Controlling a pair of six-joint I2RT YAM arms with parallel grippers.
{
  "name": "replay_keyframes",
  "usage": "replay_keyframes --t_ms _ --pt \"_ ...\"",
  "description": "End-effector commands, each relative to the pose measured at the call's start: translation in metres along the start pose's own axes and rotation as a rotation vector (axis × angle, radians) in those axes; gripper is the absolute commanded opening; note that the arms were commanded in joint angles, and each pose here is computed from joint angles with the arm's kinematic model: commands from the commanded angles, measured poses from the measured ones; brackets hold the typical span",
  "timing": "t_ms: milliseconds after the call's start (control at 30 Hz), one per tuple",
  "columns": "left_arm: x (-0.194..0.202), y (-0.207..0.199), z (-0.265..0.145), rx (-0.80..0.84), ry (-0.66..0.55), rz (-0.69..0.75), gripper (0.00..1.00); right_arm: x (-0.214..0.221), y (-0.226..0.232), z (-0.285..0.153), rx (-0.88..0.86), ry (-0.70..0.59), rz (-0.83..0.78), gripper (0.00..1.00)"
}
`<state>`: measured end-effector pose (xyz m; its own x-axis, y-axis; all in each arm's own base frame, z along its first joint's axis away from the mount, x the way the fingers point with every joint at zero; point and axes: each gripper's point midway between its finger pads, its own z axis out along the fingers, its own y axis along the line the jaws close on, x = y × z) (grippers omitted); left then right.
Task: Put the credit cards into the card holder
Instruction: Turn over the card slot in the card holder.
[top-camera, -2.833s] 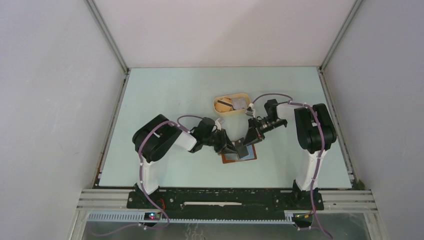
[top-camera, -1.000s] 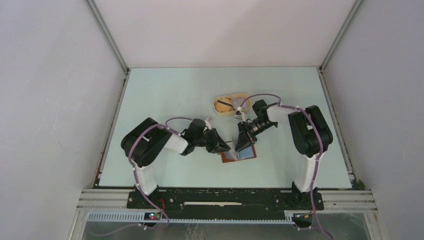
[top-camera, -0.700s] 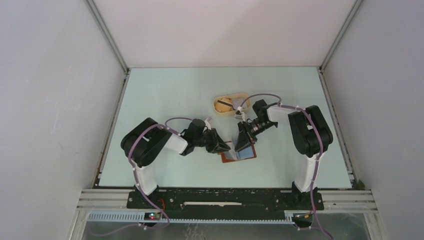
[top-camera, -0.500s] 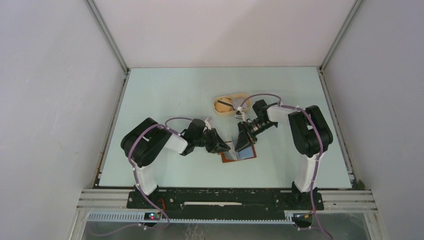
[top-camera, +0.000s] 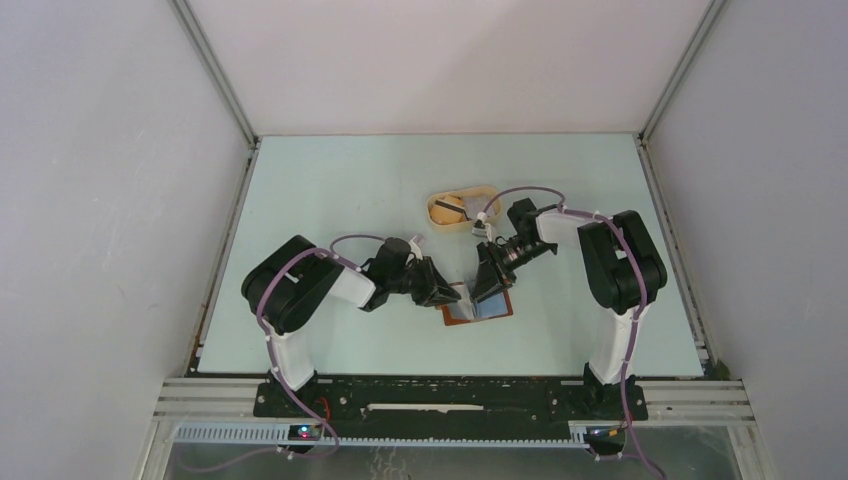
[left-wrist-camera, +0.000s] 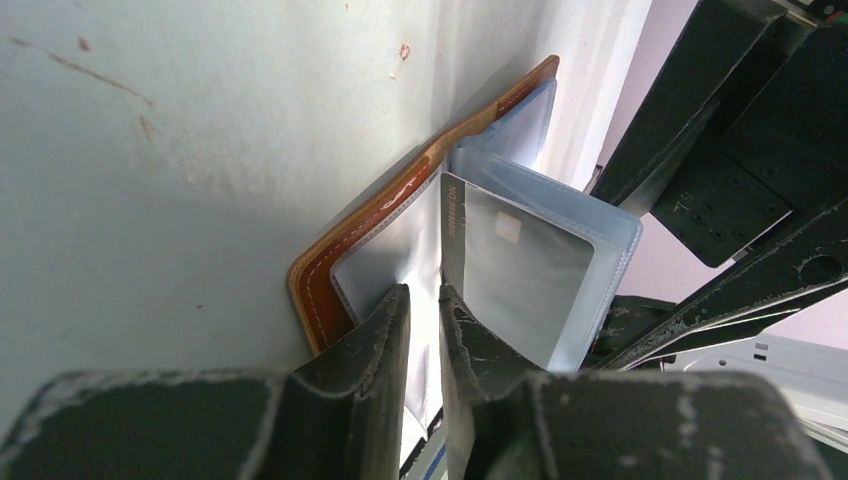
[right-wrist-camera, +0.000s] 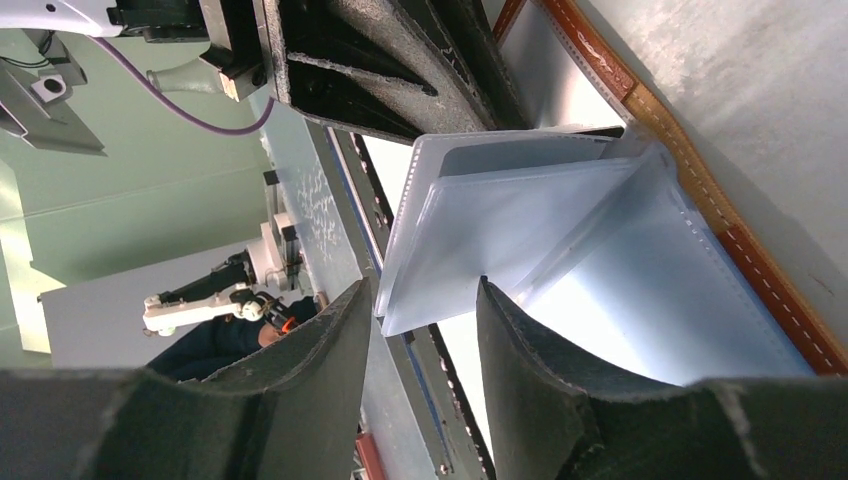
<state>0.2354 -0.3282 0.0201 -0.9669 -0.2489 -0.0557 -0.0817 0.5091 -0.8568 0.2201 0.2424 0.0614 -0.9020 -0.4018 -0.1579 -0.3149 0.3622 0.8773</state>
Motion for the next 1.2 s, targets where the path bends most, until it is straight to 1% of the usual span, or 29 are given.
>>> replay_keyframes --t_ms 0,333,567,733,833,933,1000,1167 --pt "-0.001 0.018 -0.002 -0.06 -0.02 -0.017 0.23 -0.01 0.0 -0.003 0.003 -0.016 -0.016 0.52" --pt "-0.001 0.016 -0.003 -0.047 -0.018 -0.022 0.23 -0.012 -0.002 -0.006 0.009 -0.027 -0.014 0.53" --pt "-0.001 0.017 -0.002 -0.042 -0.019 -0.023 0.22 -0.015 -0.002 -0.018 -0.014 -0.061 -0.007 0.54" --pt "-0.001 0.016 -0.002 -0.04 -0.018 -0.02 0.22 -0.016 -0.007 -0.021 0.018 -0.064 -0.01 0.54" --pt "-0.001 0.015 -0.001 -0.038 -0.018 -0.02 0.22 -0.016 -0.017 -0.022 0.082 -0.059 -0.014 0.54" --pt "-0.001 0.015 -0.002 -0.038 -0.019 -0.018 0.22 -0.019 -0.035 -0.028 0.207 -0.062 -0.034 0.51" --pt "-0.001 0.016 -0.002 -0.038 -0.02 -0.018 0.22 -0.022 -0.044 -0.038 0.29 -0.076 -0.065 0.51" --pt "-0.001 0.016 0.0 -0.035 -0.012 -0.018 0.22 -0.035 -0.043 -0.065 0.437 -0.141 -0.181 0.51"
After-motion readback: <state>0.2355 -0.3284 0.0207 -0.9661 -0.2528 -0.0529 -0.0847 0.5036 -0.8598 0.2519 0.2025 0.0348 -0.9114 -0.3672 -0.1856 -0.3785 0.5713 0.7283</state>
